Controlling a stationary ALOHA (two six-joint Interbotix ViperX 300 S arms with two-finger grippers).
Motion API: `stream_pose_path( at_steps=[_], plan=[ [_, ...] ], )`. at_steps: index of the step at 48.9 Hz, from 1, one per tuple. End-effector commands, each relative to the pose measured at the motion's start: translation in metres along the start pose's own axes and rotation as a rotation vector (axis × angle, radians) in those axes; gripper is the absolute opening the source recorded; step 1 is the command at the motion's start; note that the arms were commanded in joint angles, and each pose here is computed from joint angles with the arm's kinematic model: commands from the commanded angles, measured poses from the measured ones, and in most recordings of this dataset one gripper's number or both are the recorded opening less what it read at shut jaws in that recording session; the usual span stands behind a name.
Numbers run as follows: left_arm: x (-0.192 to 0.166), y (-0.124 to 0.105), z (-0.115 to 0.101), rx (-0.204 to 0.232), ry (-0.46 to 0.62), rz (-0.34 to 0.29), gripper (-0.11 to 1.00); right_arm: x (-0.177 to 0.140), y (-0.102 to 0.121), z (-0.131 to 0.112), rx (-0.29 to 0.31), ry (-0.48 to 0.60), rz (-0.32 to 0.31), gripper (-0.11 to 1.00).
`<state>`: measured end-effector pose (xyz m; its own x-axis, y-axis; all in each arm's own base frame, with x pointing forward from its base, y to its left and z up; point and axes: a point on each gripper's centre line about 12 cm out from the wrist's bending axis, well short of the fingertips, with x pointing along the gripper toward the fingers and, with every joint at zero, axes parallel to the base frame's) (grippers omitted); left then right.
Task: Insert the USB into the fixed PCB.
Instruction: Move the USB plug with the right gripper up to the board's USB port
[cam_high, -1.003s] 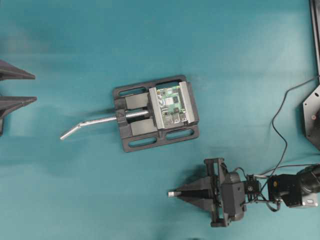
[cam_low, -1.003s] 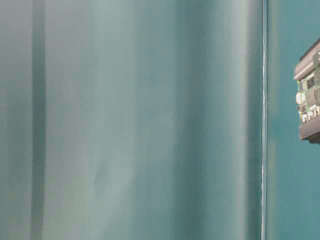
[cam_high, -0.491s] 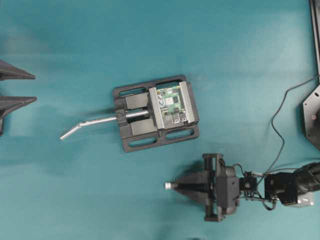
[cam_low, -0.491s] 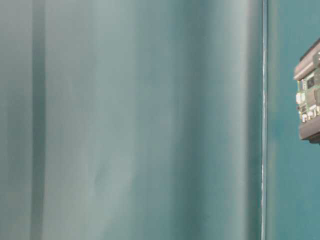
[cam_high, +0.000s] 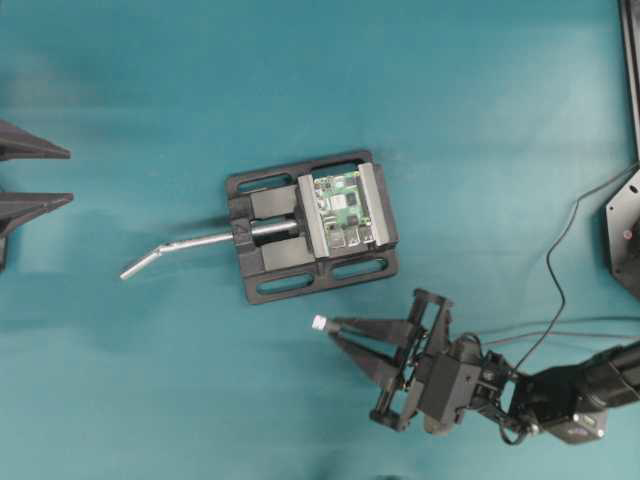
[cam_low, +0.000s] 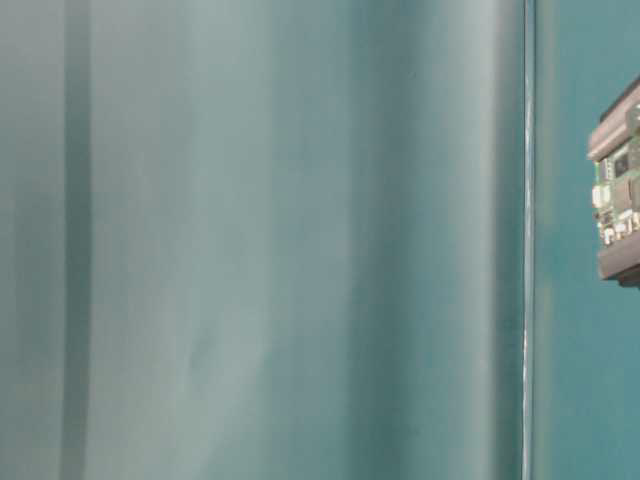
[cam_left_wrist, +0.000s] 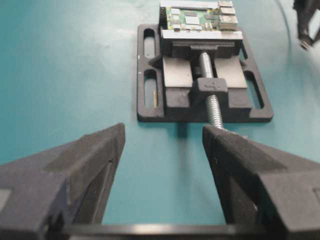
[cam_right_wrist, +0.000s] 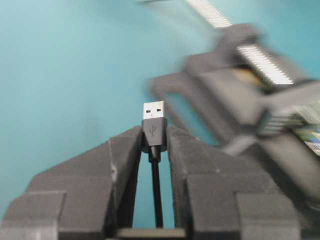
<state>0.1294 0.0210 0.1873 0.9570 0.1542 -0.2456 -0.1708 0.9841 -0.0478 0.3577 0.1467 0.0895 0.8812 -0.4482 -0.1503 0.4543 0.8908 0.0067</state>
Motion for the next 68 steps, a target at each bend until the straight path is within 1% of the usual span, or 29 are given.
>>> stream_pose_path(
  at_steps=[1,4,8,12,19,24,33,38,42,47,50,57,63,68],
  plan=[
    [0.0,0.0,0.009,-0.003,-0.018,0.0,0.68,-0.003,-0.002,0.013,0.051,-0.028,-0.113,0.19],
    [0.0,0.0,0.009,-0.005,-0.018,0.0,0.68,-0.003,-0.008,0.016,0.075,-0.036,-0.195,0.19],
    [0.0,0.0,0.008,-0.005,-0.017,0.0,0.68,-0.004,-0.011,0.02,0.113,-0.041,-0.272,0.19],
    [0.0,0.0,0.008,-0.005,-0.017,0.0,0.68,-0.003,-0.007,0.024,0.154,-0.052,-0.325,0.19],
    [0.0,0.0,0.008,-0.005,-0.017,0.0,0.68,0.001,-0.001,0.022,0.211,-0.064,-0.414,0.19],
    [0.0,0.0,0.009,-0.005,-0.018,0.0,0.68,0.003,0.002,0.02,0.225,-0.089,-0.473,0.19],
    [0.0,0.0,0.008,-0.003,-0.017,0.0,0.68,-0.006,0.008,0.023,0.218,-0.19,-0.552,0.19],
    [0.0,0.0,0.009,-0.005,-0.018,0.0,0.68,-0.005,0.01,0.021,0.237,-0.185,-0.581,0.19],
    [0.0,0.0,0.009,-0.003,-0.018,0.0,0.68,-0.006,0.011,0.019,0.293,-0.164,-0.61,0.19],
    [0.0,0.0,0.009,-0.005,-0.018,0.0,0.68,-0.007,0.012,0.013,0.38,-0.127,-0.675,0.19],
    [0.0,0.0,0.008,-0.005,-0.017,0.0,0.68,-0.008,0.013,0.009,0.416,-0.111,-0.712,0.19],
    [0.0,0.0,0.009,-0.005,-0.018,0.0,0.68,-0.007,0.017,0.005,0.436,-0.11,-0.724,0.19],
    [0.0,0.0,0.008,-0.005,-0.017,0.0,0.68,-0.006,0.02,0.006,0.448,-0.114,-0.727,0.19],
    [0.0,0.0,0.008,-0.005,-0.017,0.0,0.68,-0.006,0.02,0.005,0.442,-0.129,-0.747,0.19]
  ],
)
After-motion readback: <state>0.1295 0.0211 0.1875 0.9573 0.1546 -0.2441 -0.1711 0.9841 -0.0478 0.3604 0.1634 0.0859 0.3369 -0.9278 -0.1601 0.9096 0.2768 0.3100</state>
